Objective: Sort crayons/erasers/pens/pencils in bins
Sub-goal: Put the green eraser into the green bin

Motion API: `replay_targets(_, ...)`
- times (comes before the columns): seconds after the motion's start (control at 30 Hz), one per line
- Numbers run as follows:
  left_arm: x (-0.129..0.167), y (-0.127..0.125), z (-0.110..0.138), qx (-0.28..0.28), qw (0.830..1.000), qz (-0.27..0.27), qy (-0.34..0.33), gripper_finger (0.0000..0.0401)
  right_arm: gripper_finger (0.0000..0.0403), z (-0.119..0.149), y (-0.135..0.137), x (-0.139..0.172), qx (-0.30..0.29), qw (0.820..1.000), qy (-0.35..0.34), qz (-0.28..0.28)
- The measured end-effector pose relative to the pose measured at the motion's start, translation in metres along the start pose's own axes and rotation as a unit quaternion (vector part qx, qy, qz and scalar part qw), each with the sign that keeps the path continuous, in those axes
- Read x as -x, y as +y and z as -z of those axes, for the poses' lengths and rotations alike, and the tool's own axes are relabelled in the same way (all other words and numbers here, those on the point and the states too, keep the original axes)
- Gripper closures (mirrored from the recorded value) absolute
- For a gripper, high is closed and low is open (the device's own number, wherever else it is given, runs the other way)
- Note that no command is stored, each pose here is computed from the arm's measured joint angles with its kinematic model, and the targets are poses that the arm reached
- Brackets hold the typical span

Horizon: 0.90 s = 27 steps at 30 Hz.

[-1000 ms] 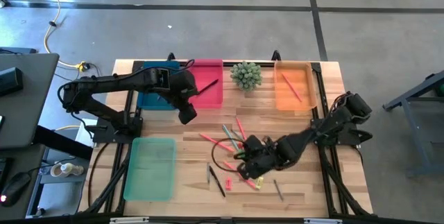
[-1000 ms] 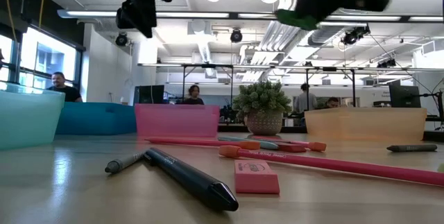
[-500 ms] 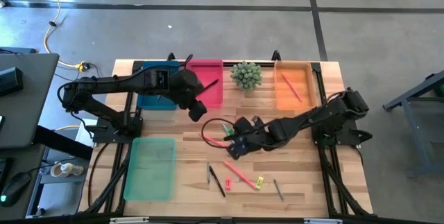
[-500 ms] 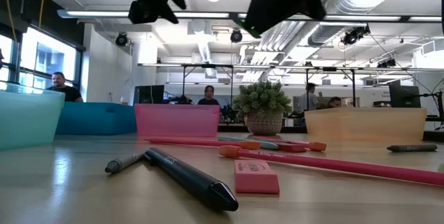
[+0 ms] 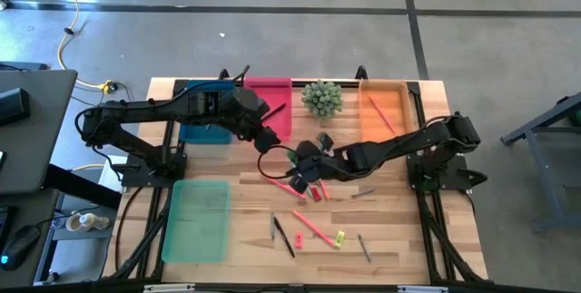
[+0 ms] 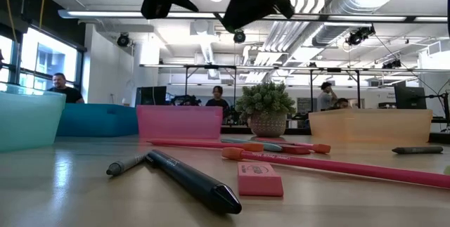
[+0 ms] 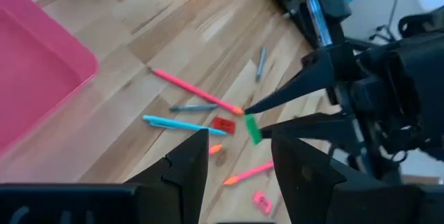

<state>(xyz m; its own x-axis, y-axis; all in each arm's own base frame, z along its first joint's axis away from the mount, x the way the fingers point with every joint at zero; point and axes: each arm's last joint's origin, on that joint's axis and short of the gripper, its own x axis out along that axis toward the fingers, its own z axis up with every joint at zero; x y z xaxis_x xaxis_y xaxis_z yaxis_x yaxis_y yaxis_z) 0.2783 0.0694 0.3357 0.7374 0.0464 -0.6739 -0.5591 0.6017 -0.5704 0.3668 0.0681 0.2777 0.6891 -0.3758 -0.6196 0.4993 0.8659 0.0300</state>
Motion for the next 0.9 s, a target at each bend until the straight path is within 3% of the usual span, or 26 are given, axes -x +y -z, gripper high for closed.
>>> replay_targets(0.4, 0.000, -0.001, -0.002, 0.028, 0.999, -0.002, -0.017, 0.0256, 0.0346, -0.023, -0.012, -0.010, -0.007, 0.997, -0.070, 0.010)
replay_targets(0.63, -0.004, 0.001, -0.002, 0.030, 0.999, -0.008, -0.014, 0.0256, 0.0346, -0.031, -0.011, -0.010, 0.031, 0.994, -0.101, -0.002)
replay_targets(0.9, -0.010, 0.002, -0.003, 0.027, 0.999, -0.019, -0.014, 0.0256, 0.0346, -0.032, -0.013, -0.011, 0.034, 0.994, -0.099, 0.000)
